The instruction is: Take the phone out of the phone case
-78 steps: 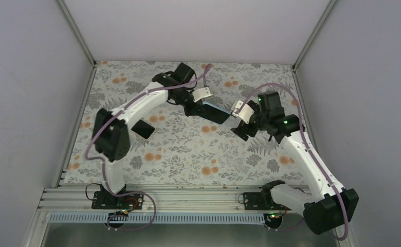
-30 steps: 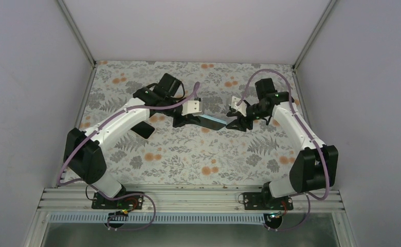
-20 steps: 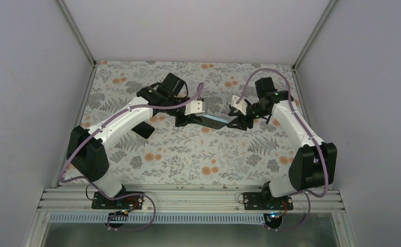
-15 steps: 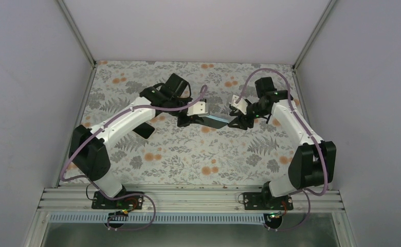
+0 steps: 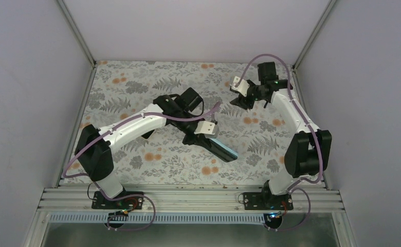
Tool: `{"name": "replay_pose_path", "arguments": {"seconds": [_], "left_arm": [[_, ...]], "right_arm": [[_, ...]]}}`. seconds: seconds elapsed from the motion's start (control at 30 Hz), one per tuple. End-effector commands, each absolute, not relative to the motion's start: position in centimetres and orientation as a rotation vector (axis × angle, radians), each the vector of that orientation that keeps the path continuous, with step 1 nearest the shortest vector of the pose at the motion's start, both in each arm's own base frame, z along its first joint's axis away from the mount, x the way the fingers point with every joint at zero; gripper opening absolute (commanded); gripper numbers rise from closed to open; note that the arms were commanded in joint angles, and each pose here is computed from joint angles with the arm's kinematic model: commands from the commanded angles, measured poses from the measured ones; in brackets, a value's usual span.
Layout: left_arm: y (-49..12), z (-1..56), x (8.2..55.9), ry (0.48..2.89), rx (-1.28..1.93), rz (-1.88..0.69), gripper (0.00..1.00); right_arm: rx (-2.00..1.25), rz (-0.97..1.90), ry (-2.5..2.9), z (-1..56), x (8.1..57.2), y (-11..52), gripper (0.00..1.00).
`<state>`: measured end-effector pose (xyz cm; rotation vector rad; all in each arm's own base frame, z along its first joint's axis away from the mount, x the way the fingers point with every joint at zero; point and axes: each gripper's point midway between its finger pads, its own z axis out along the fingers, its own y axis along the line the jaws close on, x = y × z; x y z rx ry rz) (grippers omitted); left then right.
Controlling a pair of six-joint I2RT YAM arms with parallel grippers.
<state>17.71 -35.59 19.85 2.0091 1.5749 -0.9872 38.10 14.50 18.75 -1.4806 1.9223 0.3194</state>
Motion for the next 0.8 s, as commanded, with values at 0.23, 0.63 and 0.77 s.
{"name": "replay_pose_path", "arguments": {"seconds": [0.23,0.63,0.77], "left_arm": [[-34.8,21.7,19.3,1.516,1.944,-1.049,0.02],[-33.9,22.0,22.9,1.533,1.884,-0.953,0.02],[-34.2,22.3,23.1,1.529,1.871,-0.964,0.02]], "right_arm": [[-1.571,0.401,1.883,19.9,34.9,13.6,0.63],[-1.618,0.750,1.845,20.2,21.6,15.4,0.55],[-1.600,0.778,1.840,19.2,21.0,16.2,0.53]]}}
